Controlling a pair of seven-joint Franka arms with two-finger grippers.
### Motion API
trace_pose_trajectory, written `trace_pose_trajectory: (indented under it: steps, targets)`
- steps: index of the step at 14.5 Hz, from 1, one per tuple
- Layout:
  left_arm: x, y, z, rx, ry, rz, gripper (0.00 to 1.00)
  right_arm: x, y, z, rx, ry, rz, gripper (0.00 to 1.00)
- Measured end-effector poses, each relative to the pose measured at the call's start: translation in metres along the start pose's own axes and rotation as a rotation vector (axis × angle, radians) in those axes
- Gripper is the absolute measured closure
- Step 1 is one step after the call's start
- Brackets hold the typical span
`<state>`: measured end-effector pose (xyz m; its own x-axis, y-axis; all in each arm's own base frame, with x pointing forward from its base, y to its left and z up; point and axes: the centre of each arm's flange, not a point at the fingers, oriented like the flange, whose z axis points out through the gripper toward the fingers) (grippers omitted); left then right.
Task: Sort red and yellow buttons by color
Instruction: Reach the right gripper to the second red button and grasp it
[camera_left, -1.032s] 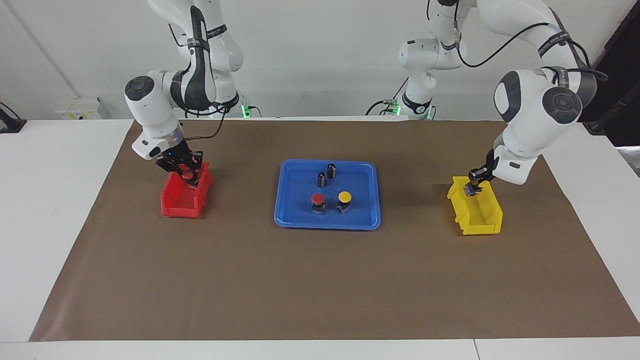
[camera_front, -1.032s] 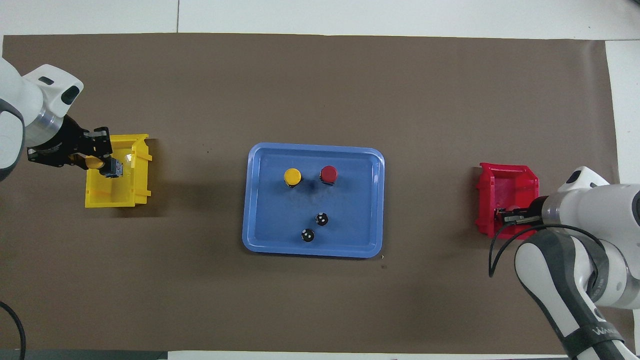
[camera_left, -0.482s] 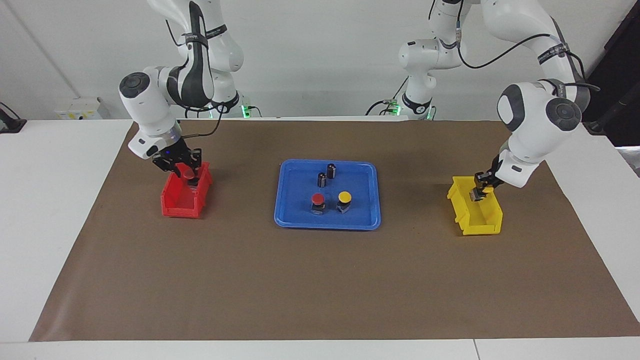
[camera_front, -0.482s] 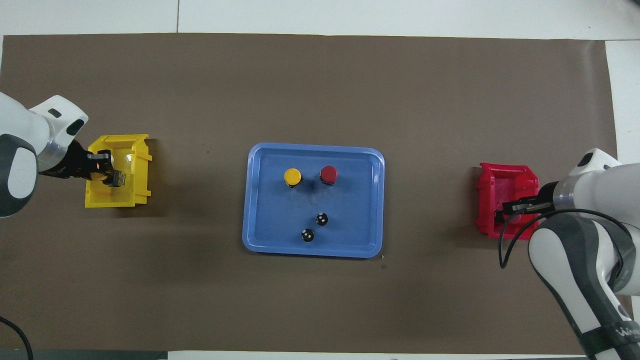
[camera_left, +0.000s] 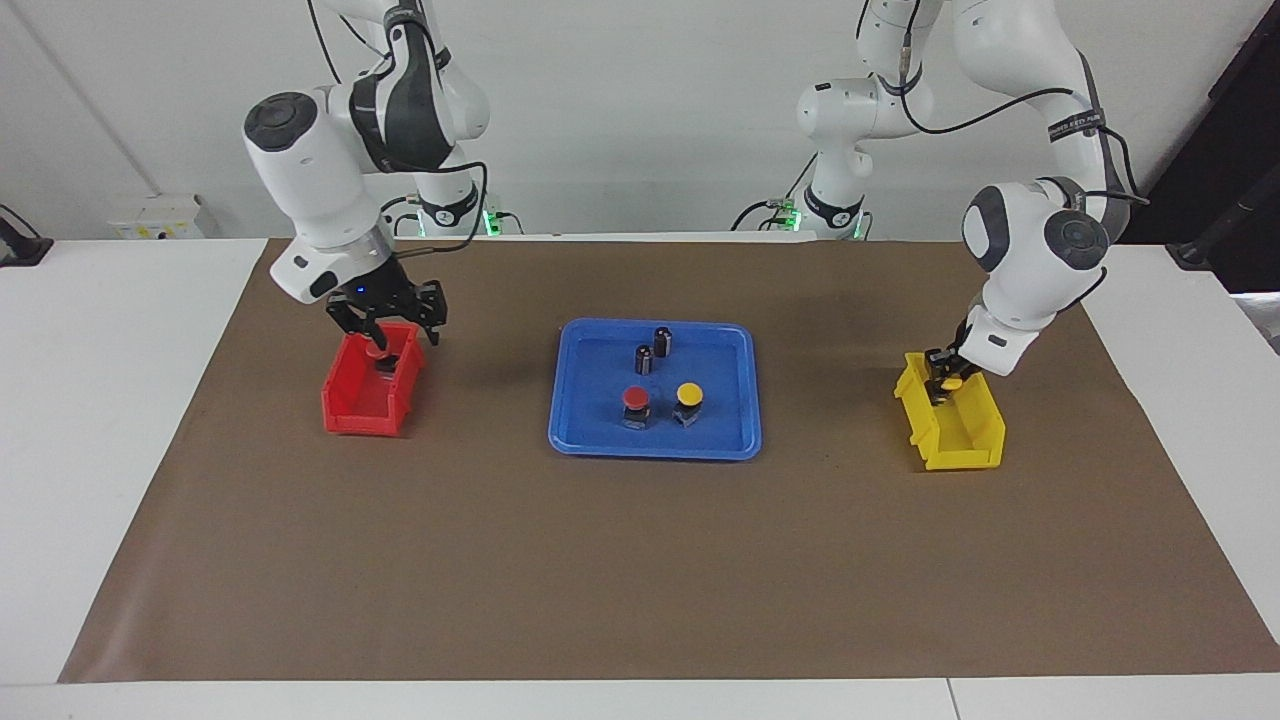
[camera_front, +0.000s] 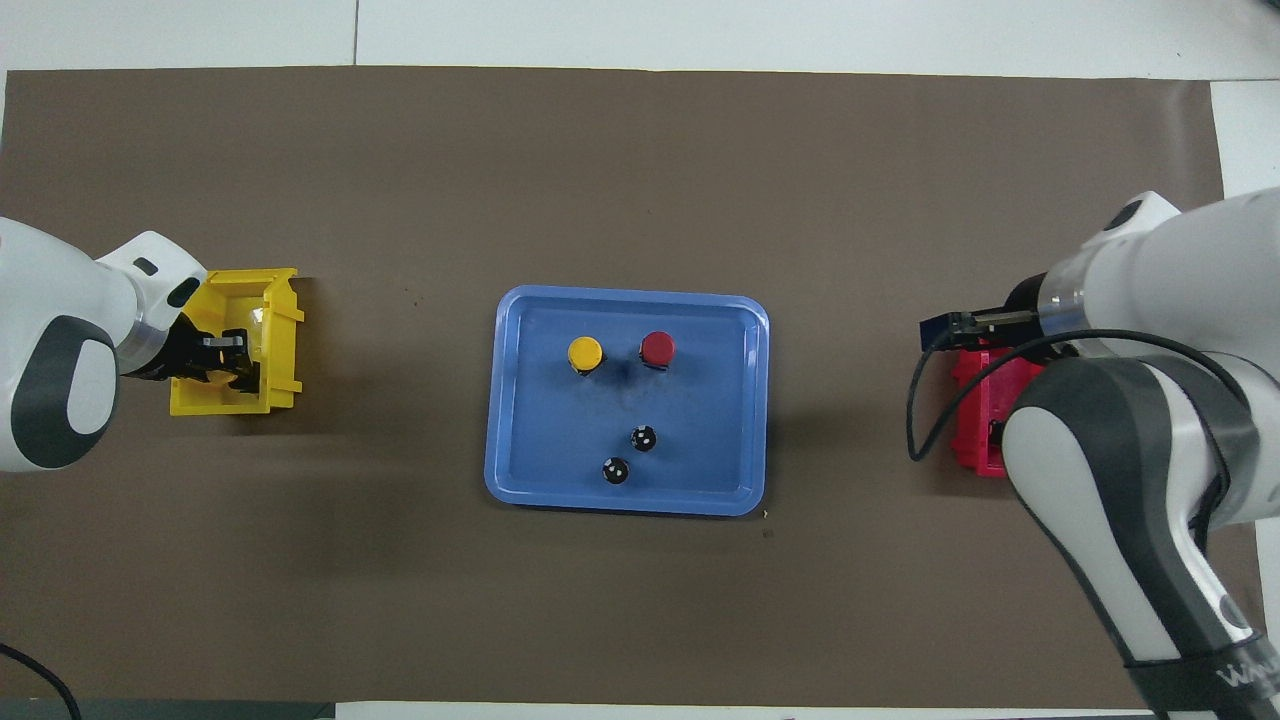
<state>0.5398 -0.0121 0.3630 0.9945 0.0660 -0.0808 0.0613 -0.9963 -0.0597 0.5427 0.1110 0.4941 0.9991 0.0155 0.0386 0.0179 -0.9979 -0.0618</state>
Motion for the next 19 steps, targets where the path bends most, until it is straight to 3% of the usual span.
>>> trace_pose_trajectory:
  steps: [3,4,6,10,14,19]
  targets:
    - [-0.002,0.0,0.002,-0.003,0.017,0.003,0.59,0.031,-0.088,-0.014,-0.049,0.008,0.066,0.1]
    - [-0.003,0.0,0.002,-0.003,0.021,0.003,0.53,0.04,-0.116,-0.009,-0.055,0.008,0.088,0.02]
    - [-0.003,-0.002,0.002,-0.004,0.022,0.0,0.36,0.048,-0.174,0.029,-0.081,-0.013,0.123,0.0]
    - [0.003,-0.003,-0.013,-0.004,0.034,-0.002,0.35,0.038,-0.257,0.106,-0.095,0.009,0.165,0.0]
    - [0.017,-0.006,-0.083,0.005,0.004,0.018,0.32,0.026,-0.265,0.138,-0.102,-0.013,0.175,0.05]
    - [0.001,-0.002,-0.154,0.008,0.029,0.15,0.01,0.011,-0.265,0.165,-0.07,0.013,0.154,0.19]
